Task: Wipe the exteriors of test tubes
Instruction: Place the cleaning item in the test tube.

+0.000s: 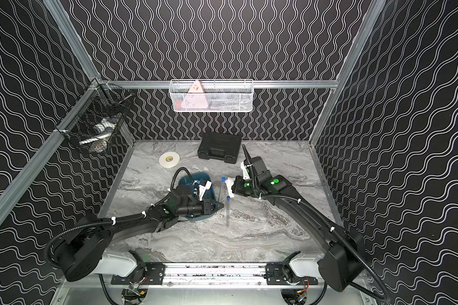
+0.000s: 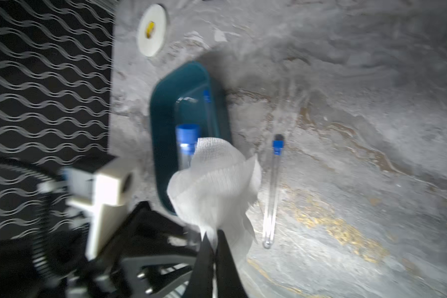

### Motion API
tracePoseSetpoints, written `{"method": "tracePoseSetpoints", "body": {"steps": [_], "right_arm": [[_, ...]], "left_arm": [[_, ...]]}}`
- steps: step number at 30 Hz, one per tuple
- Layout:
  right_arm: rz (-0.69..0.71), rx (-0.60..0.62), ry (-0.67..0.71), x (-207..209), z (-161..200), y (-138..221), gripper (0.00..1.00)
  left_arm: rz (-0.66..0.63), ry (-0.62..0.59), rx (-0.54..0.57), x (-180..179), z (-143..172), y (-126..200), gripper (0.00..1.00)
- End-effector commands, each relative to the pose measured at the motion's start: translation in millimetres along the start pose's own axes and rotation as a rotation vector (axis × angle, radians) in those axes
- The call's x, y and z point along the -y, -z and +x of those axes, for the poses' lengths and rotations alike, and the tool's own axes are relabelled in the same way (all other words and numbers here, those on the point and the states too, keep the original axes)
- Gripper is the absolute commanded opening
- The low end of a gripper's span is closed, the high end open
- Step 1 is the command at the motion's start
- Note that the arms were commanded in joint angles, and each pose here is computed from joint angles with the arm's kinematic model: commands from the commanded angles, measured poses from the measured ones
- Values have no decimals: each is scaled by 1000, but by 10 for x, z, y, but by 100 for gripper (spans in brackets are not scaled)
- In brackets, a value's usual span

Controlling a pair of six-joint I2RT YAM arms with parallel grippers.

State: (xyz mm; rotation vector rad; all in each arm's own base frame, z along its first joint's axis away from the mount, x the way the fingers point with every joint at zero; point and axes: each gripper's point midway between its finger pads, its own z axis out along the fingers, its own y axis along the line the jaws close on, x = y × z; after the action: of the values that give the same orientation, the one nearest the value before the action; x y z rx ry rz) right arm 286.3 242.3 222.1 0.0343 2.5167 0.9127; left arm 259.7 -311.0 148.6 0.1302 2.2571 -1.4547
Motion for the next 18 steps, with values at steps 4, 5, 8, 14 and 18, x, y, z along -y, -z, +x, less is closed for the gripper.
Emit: {"method": "tracePoseSetpoints", "body": {"steps": [4, 5, 8, 14, 18], "right_arm": [[-203, -3, -48, -428, -44, 72, 0], [-175, -25, -62, -317, 36, -19, 0], [-99, -53, -86, -122, 128, -155, 0], [-53, -62, -107, 23, 196, -270, 0], [-34, -59, -110, 59, 191, -306, 1]], "left_arm": [[68, -13, 25, 168, -117, -41, 11], [69, -15, 25, 176, -122, -40, 11], [68, -22, 24, 198, -133, -30, 12], [62, -36, 25, 220, -132, 8, 12], [65, -31, 28, 213, -130, 8, 12]]}}
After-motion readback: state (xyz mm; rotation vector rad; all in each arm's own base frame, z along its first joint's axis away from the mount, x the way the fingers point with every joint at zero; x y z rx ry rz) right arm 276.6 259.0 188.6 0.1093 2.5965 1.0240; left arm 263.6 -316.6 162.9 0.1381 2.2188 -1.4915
